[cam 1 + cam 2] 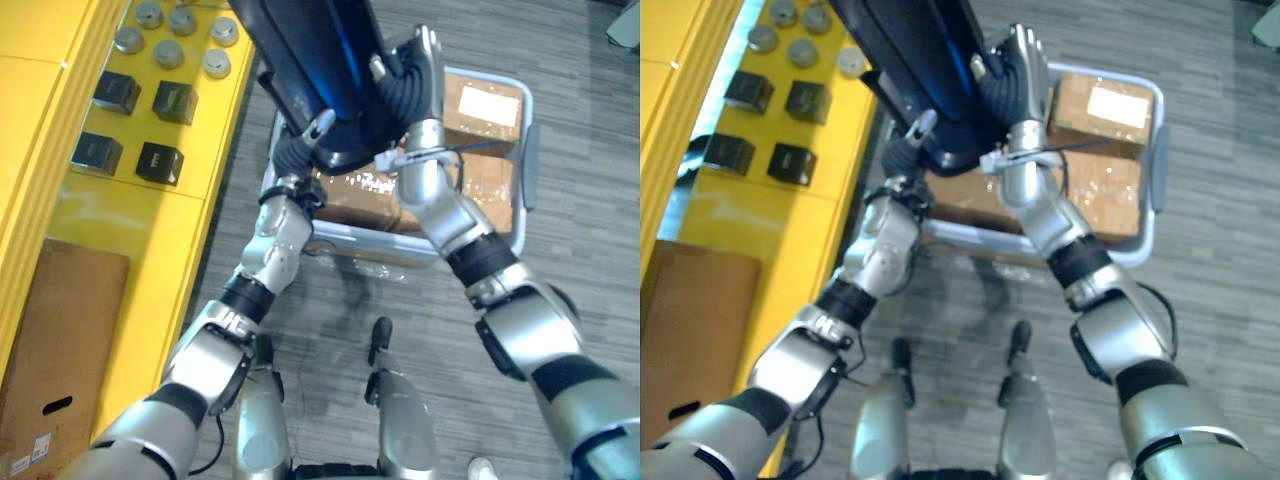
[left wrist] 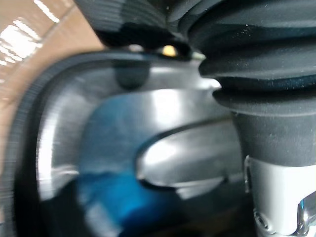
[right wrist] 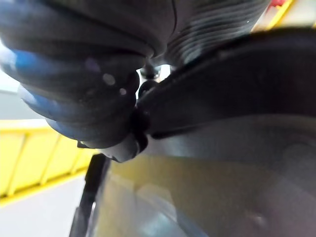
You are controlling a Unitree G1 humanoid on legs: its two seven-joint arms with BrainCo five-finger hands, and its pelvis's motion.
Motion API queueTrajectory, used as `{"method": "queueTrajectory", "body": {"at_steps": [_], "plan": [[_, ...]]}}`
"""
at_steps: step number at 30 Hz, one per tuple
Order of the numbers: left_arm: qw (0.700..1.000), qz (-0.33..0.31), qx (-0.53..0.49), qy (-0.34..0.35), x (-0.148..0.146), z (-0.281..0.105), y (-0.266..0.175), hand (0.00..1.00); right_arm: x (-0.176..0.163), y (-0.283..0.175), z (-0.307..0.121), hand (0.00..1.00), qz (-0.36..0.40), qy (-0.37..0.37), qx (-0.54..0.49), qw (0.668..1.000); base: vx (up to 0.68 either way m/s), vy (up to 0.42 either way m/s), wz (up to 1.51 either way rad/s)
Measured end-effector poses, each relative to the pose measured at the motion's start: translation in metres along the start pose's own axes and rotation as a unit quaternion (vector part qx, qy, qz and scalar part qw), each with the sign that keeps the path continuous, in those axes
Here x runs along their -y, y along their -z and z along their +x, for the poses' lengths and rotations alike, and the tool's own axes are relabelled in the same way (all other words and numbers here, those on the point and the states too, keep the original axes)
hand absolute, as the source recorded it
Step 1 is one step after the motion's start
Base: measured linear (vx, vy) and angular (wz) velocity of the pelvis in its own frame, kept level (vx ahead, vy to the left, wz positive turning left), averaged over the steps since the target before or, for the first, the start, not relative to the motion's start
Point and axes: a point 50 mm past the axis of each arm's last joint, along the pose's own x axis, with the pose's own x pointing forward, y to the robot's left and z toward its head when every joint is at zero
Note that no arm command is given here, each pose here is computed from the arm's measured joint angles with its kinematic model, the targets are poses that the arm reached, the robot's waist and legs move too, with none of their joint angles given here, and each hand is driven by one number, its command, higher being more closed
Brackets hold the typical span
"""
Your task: Walk over and take plastic housings, then place them on the shelf
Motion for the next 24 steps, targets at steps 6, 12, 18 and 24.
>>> {"method": "queueTrajectory", "body": {"at_steps": [6, 12, 18, 24], "plan": [[0.999, 0.014, 0.041, -0.019, -0.001, -0.003, -0.012, 1.0, -0.005, -0.002, -0.022, 1.0, 0.048, -0.006, 0.002, 0.999, 0.02, 0.013, -0.01], [0.999, 0.01, 0.04, -0.028, -0.012, -0.01, -0.009, 1.0, -0.007, -0.001, -0.052, 1.0, 0.082, -0.012, -0.006, 0.997, 0.02, 0.015, -0.05], [1.0, -0.011, 0.011, -0.015, -0.029, -0.023, 0.006, 1.0, -0.015, 0.001, -0.075, 1.0, 0.106, -0.017, -0.029, 0.994, 0.0, 0.003, -0.01], [0.999, -0.036, -0.018, -0.017, -0.046, -0.048, 0.025, 1.0, -0.023, 0.002, -0.105, 1.0, 0.13, -0.02, -0.057, 0.99, 0.04, 0.012, 0.02]]}}
